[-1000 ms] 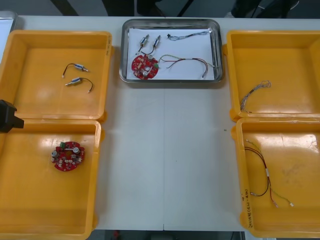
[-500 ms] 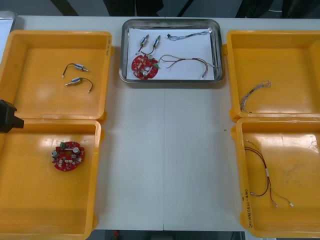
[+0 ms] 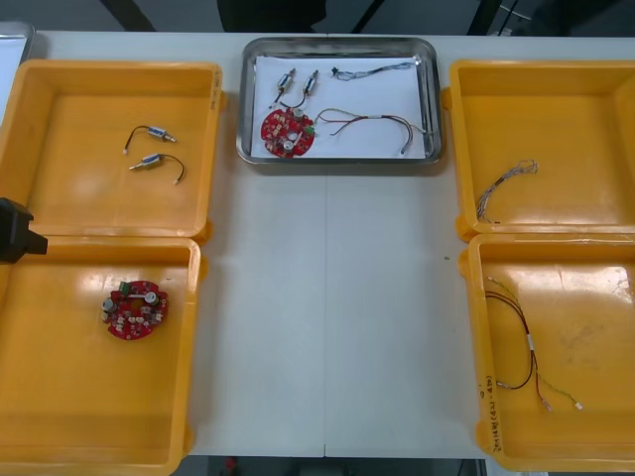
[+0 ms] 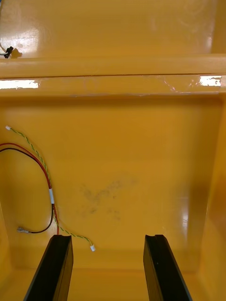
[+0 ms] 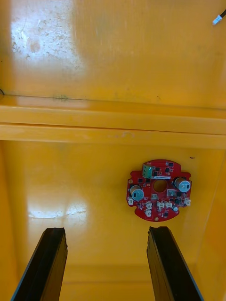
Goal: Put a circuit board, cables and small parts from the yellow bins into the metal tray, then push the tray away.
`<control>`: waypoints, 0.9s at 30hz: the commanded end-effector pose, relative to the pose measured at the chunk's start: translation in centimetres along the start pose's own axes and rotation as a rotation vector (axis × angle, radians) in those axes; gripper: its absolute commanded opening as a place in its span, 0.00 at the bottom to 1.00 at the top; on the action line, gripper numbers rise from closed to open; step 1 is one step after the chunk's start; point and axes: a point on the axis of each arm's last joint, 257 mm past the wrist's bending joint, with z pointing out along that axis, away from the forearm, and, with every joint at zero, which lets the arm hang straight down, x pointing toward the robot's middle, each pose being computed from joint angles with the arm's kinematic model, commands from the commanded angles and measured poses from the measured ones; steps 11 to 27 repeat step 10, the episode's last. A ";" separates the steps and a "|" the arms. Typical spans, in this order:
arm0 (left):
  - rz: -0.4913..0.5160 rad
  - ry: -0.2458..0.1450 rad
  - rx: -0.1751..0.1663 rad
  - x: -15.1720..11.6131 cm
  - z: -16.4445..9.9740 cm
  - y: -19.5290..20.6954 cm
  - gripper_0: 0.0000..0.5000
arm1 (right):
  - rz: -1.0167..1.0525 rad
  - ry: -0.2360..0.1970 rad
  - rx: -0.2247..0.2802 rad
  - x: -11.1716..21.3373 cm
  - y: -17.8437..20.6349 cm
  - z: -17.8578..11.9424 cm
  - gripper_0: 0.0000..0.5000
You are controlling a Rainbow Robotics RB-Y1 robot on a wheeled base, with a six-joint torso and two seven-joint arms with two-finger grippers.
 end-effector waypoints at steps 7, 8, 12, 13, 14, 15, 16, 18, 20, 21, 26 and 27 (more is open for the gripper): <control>0.080 -0.025 -0.046 -0.4 -1.5 1.5 1.00 | -0.005 -0.001 0.036 -0.4 -0.7 -0.6 0.86; 0.080 -0.025 -0.046 -0.4 -1.5 1.5 1.00 | -0.005 -0.001 0.036 -0.4 -0.7 -0.6 0.87; 0.080 -0.025 -0.046 -0.4 -1.5 1.5 1.00 | -0.005 -0.001 0.036 -0.4 -0.7 -0.6 0.86; 0.080 -0.025 -0.046 -0.4 -1.5 1.5 1.00 | -0.005 -0.001 0.036 -0.4 -0.7 -0.6 0.86; 0.080 -0.025 -0.046 -0.4 -1.5 1.5 1.00 | -0.005 -0.001 0.036 -0.4 -0.7 -0.6 0.86; 0.080 -0.025 -0.046 -0.4 -1.5 1.5 1.00 | -0.005 -0.001 0.036 -0.4 -0.7 -0.6 0.86; 0.080 -0.025 -0.046 -0.4 -1.5 1.5 1.00 | -0.005 -0.001 0.036 -0.4 -0.7 -0.6 0.86; 0.080 -0.025 -0.046 -0.4 -1.5 1.5 1.00 | -0.005 -0.001 0.036 -0.4 -0.7 -0.6 0.86; 0.080 -0.025 -0.046 -0.4 -1.5 1.5 1.00 | -0.005 -0.001 0.036 -0.4 -0.7 -0.6 0.86; 0.080 -0.025 -0.046 -0.4 -1.5 1.5 1.00 | -0.005 -0.001 0.036 -0.4 -0.7 -0.6 0.86; 0.080 -0.025 -0.046 -0.4 -1.5 1.5 1.00 | -0.005 -0.001 0.036 -0.4 -0.7 -0.6 0.86; 0.080 -0.025 -0.046 -0.4 -1.5 1.5 1.00 | -0.005 -0.001 0.036 -0.4 -0.7 -0.6 0.86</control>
